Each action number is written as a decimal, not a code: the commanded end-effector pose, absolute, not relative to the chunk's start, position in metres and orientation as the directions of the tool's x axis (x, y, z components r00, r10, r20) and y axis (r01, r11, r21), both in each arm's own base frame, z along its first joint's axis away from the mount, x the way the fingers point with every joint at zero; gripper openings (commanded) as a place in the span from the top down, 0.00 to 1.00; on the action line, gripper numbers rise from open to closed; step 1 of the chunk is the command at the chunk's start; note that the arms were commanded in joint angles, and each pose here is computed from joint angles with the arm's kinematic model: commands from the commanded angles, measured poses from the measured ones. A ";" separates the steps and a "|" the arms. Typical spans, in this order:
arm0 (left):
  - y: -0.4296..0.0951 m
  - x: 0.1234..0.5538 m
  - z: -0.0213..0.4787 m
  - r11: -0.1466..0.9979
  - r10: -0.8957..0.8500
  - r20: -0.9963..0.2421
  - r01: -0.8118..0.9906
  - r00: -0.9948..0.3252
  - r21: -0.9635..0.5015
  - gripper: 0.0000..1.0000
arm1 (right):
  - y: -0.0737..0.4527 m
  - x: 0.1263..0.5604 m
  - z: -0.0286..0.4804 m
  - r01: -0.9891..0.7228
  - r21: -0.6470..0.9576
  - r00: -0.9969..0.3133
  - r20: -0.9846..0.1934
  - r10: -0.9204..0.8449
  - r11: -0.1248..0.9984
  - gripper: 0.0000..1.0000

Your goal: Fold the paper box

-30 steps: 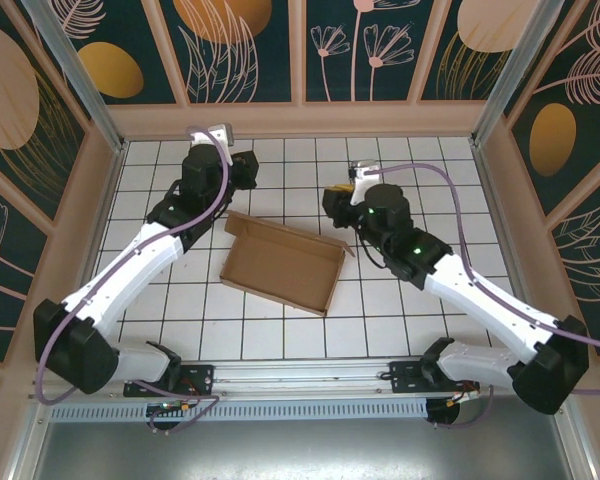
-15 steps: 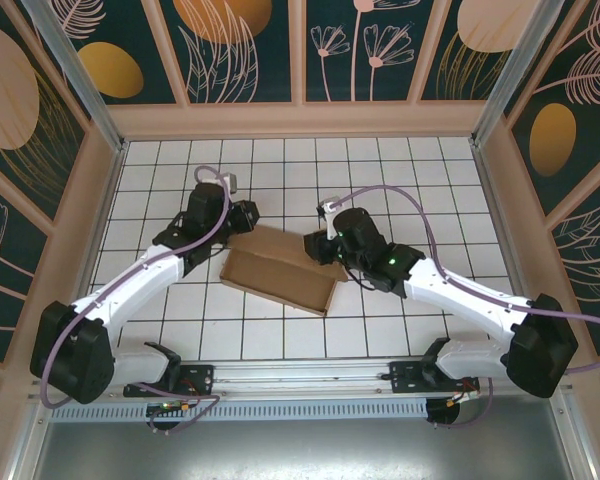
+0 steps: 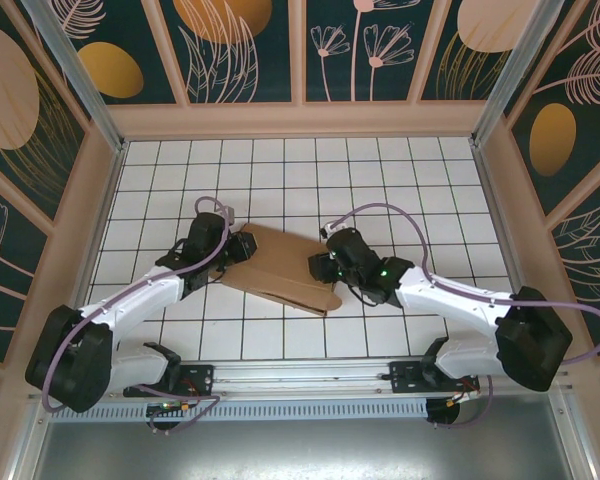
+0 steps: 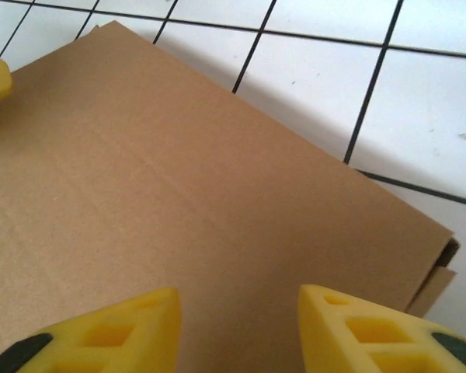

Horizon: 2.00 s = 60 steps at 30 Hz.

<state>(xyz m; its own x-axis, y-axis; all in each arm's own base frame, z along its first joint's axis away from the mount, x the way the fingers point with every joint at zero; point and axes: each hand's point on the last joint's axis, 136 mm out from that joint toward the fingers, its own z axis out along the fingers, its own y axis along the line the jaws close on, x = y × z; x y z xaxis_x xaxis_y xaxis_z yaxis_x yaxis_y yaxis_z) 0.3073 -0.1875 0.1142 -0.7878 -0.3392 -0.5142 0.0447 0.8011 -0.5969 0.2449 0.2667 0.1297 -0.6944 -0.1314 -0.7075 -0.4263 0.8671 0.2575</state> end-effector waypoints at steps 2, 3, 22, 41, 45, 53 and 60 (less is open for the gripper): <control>-0.199 0.305 0.117 0.764 -0.328 -0.507 0.092 -0.797 -0.639 0.77 | 0.244 0.249 0.172 -0.414 0.298 -0.578 -0.816 0.004 0.860 0.53; -0.200 0.304 0.113 0.763 -0.325 -0.499 0.089 -0.803 -0.641 0.78 | 0.239 0.247 0.176 -0.421 0.335 -0.574 -0.818 0.038 0.843 0.62; -0.201 0.291 0.061 0.759 -0.317 -0.420 0.038 -0.850 -0.650 1.00 | 0.231 0.208 0.054 -0.319 0.337 -0.882 -0.446 -0.148 0.886 1.00; -0.205 0.332 0.143 0.768 -0.329 -0.587 0.151 -0.740 -0.622 0.66 | 0.213 0.286 0.157 -0.306 0.463 -0.745 -0.661 0.093 0.832 0.79; -0.168 0.341 0.141 0.825 -0.368 -0.609 0.056 -0.702 -0.563 0.54 | 0.203 0.284 0.155 -0.284 0.479 -0.737 -0.663 0.131 0.830 0.55; -0.151 0.340 0.094 0.891 -0.280 -0.595 0.026 -0.753 -0.452 0.46 | 0.194 0.274 0.090 -0.167 0.500 -0.859 -0.496 0.124 0.850 0.39; -0.152 0.339 0.075 0.891 -0.267 -0.566 0.023 -0.780 -0.453 0.47 | 0.193 0.272 0.074 -0.148 0.555 -0.881 -0.450 0.146 0.819 0.25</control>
<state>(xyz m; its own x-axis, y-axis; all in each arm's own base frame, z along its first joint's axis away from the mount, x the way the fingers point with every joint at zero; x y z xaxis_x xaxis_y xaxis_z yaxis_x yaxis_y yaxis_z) 0.3412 -0.1545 0.0853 -0.7647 -0.2924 -0.5743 0.0149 0.8829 -0.4693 0.2711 0.1886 0.0732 -0.8789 0.1269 -0.4598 -0.1399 0.8530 0.5028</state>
